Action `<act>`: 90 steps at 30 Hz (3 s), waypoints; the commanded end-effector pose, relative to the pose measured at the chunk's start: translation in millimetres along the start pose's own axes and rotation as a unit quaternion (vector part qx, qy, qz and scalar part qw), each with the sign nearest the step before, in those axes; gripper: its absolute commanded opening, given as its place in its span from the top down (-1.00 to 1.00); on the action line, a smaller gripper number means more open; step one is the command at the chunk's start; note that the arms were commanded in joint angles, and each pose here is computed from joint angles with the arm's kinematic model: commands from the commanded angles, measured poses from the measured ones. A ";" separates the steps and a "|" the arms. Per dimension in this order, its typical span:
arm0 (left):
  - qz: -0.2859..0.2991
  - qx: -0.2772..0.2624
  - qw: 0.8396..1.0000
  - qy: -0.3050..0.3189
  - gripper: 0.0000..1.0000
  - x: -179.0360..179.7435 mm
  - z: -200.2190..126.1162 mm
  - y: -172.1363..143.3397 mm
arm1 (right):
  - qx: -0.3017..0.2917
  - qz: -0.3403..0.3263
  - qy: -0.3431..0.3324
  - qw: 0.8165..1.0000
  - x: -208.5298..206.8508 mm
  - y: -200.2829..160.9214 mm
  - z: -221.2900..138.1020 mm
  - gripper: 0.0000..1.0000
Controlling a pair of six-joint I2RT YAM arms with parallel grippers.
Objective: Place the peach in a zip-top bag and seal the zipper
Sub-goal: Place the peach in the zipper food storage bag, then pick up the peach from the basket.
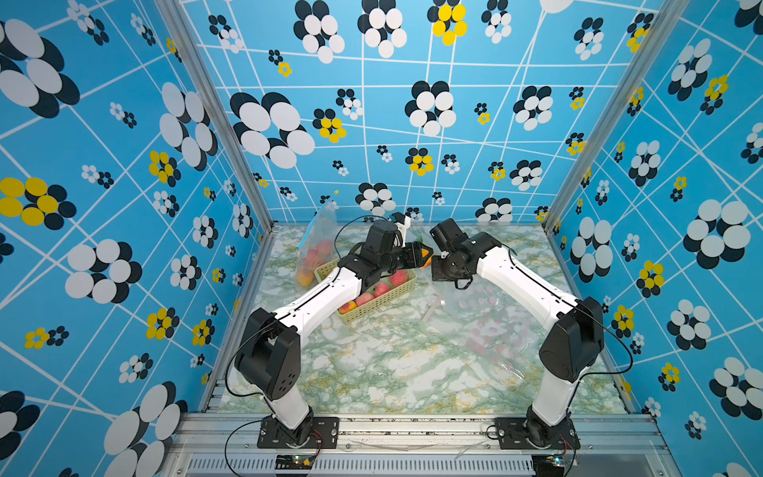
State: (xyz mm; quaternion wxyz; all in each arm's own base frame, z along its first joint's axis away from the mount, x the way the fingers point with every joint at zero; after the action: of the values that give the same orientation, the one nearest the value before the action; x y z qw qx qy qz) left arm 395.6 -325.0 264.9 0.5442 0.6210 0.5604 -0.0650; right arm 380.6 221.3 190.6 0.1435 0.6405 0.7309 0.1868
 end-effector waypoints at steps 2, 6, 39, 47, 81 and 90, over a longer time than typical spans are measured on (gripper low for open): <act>-0.006 0.001 1.000 -0.019 0.05 -9.0 13.8 2.2 | -0.007 0.002 0.019 1.000 4.3 -1.0 -9.1 1.00; -0.011 0.009 1.000 0.000 0.05 4.0 23.6 -4.4 | -0.013 0.004 0.031 0.999 6.8 0.2 -14.3 1.00; 0.011 0.022 0.998 0.050 -0.51 21.8 34.8 -9.7 | -0.023 0.010 0.039 0.999 5.5 -0.1 -27.0 1.00; 0.041 -0.012 0.998 0.056 -0.51 9.0 7.2 7.6 | -0.020 0.008 0.027 0.999 1.9 -1.0 -25.6 1.00; 0.051 0.119 0.955 0.269 -0.86 164.3 -2.7 -21.1 | -0.017 0.010 0.031 0.999 5.3 -0.3 -19.2 1.00; 0.029 0.173 0.951 0.254 -0.63 187.2 26.8 -33.9 | -0.017 0.008 0.034 0.999 6.0 -1.2 -17.7 1.00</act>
State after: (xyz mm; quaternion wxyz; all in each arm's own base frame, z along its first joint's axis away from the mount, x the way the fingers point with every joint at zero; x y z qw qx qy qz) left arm 452.5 -235.5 112.8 0.2837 0.7091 0.6441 0.0425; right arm 370.7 225.0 202.8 0.1248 0.6351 0.7309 0.2163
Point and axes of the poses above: each gripper's point midway between its finger pads, its own z axis out along the fingers, its own x axis along the line the jaws close on, y = z × x, the point moved 1 cm from there along -z, back along the fingers, and after that the axes turned 4 degrees about -z, right-handed, at the moved point
